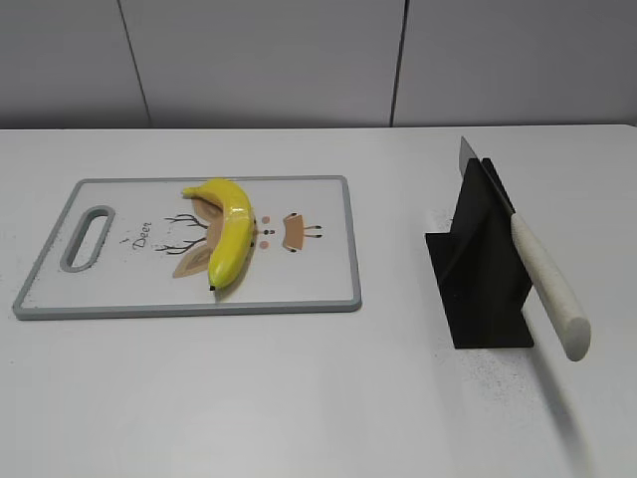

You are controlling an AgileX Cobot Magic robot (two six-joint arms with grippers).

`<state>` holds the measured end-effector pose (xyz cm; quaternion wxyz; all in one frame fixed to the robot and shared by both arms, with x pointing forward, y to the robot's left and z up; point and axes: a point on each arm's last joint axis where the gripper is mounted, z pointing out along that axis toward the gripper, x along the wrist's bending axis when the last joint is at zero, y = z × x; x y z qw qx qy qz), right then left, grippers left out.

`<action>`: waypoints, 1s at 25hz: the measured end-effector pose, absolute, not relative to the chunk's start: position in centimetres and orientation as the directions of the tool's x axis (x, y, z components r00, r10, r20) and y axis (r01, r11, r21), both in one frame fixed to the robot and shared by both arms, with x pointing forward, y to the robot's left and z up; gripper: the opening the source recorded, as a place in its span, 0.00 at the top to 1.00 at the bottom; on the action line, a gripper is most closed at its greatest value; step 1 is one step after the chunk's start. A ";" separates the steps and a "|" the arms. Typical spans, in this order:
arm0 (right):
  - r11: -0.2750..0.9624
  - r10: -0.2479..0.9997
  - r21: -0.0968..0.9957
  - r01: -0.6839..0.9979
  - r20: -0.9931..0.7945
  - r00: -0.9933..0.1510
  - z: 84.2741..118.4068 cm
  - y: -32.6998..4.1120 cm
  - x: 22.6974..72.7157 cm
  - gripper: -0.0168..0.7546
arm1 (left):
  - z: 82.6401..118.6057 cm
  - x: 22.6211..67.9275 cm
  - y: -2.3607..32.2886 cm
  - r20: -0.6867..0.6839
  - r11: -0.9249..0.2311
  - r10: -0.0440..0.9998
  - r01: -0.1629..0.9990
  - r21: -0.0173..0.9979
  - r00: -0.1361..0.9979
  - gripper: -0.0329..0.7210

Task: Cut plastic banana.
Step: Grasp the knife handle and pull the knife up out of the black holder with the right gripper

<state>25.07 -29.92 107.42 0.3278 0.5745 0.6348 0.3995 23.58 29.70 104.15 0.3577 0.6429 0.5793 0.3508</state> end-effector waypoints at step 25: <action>0.049 0.958 0.342 0.938 0.248 -0.141 108.2 -24.3 42.7 0.29 | 104.1 23.6 29.7 0.036 -0.072 0.996 0.494 0.866 0.082 0.18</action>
